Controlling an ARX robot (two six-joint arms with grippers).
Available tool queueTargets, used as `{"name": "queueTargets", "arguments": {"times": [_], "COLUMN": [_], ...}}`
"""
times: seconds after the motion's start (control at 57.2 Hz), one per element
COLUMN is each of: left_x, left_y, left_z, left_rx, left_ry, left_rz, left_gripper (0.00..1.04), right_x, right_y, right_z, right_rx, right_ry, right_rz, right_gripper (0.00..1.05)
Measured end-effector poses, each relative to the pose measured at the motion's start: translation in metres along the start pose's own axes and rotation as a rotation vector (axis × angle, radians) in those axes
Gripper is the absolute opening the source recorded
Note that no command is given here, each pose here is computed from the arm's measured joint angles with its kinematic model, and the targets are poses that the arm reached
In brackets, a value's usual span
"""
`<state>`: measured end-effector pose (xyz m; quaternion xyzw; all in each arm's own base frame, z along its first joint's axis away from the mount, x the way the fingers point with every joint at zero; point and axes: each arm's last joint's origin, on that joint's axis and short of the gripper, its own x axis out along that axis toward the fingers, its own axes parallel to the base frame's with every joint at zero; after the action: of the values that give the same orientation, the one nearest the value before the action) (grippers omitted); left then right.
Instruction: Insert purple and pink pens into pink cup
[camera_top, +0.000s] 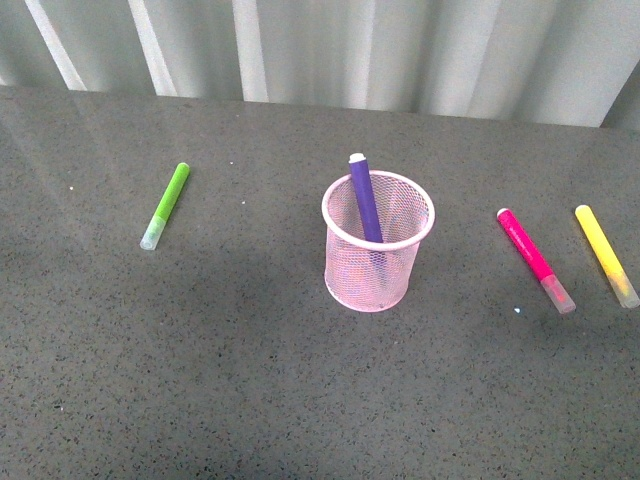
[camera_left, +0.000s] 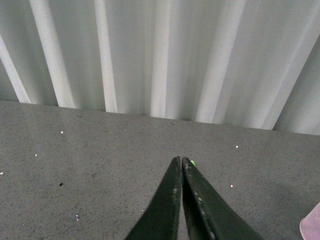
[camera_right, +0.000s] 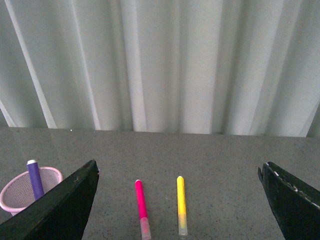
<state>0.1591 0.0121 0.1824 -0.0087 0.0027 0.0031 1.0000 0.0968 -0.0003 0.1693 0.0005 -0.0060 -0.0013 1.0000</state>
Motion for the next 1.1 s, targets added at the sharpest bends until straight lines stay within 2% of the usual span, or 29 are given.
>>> {"name": "queueTargets", "arguments": {"times": [0.14, 0.385, 1.102], "left_x": [-0.01, -0.022, -0.045], "left_y": [-0.011, -0.012, -0.012], "left_z": [-0.005, -0.013, -0.009], "left_rx": [0.007, 0.01, 0.01], "left_ry": [0.002, -0.012, -0.031], "left_rz": [0.0, -0.006, -0.005], "left_gripper": [0.04, 0.04, 0.04], "right_x": [0.0, 0.0, 0.0], "right_y": [0.0, 0.0, 0.0], "right_z": [0.0, 0.0, 0.0], "right_rx": [0.0, 0.0, 0.0], "right_ry": [0.0, 0.0, 0.0], "right_rz": [0.0, 0.0, 0.0], "right_gripper": [0.98, 0.98, 0.98]}}
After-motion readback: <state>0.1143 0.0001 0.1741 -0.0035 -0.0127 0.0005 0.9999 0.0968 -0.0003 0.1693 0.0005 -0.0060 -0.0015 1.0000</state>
